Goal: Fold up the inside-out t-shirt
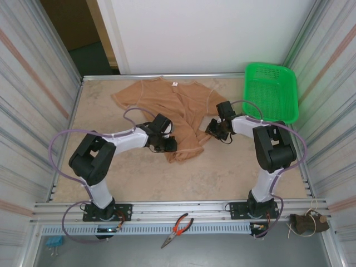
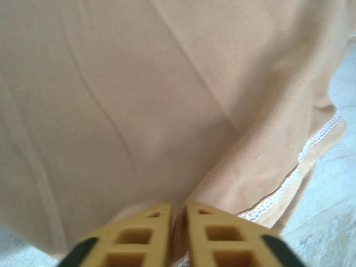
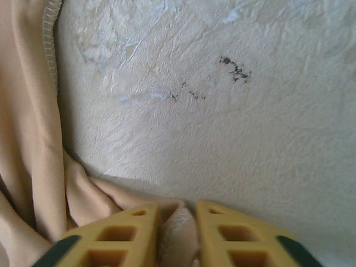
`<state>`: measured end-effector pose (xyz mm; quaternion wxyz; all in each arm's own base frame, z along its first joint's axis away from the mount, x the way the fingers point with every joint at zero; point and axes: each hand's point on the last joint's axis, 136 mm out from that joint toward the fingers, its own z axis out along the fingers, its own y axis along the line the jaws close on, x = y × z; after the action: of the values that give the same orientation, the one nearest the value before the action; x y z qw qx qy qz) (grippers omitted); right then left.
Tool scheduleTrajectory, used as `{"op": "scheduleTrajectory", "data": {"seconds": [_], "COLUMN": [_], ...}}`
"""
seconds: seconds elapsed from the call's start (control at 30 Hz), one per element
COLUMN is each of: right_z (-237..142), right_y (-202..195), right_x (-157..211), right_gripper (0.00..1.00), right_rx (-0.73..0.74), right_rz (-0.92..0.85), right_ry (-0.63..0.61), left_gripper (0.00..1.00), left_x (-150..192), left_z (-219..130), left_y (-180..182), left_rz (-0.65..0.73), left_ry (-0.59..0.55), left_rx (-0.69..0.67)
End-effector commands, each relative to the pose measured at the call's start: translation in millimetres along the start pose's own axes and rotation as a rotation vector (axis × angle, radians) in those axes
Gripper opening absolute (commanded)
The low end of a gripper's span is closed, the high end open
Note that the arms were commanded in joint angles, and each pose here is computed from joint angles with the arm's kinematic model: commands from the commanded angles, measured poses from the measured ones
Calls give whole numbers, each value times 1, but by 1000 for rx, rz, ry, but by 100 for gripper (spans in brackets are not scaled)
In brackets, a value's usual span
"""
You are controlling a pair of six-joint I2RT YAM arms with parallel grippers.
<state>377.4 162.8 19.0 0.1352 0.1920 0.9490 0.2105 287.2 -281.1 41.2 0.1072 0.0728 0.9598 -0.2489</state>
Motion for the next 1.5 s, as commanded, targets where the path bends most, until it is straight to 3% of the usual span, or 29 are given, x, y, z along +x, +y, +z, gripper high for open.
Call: {"op": "scheduleTrajectory", "data": {"seconds": [0.0,0.17,0.37,0.67,0.9,1.0,1.07,1.2,1.3,1.47], "right_z": [11,-21,-62,-89,-84,-82,-81,-86,-95,-101], "right_y": [2,4,-7,-40,-84,-92,-89,-77,-63,-50], "right_x": [10,3,10,59,82,83,81,70,51,29], "right_gripper": [0,0,0,0,0,0,0,0,0,0], "right_rx": [-26,-83,-98,-33,104,135,124,113,95,79], "right_rz": [6,21,27,21,75,87,81,35,-7,-36], "right_ry": [32,-25,-88,-117,-132,-135,-138,-153,-177,-191], "left_gripper": [0,0,0,0,0,24,40,52,59,66], "left_x": [-5,-11,10,82,115,114,104,76,55,36], "left_z": [-13,-64,-114,-119,-122,-128,-132,-145,-151,-137], "left_y": [-8,2,44,137,183,187,179,154,119,34], "left_rz": [26,-1,-125,-408,-600,-612,-589,-450,-247,206], "left_ry": [-37,-136,-238,-267,-277,-291,-310,-372,-403,-372], "left_rx": [9,-3,-26,-163,-300,-333,-296,-224,-165,-109]}}
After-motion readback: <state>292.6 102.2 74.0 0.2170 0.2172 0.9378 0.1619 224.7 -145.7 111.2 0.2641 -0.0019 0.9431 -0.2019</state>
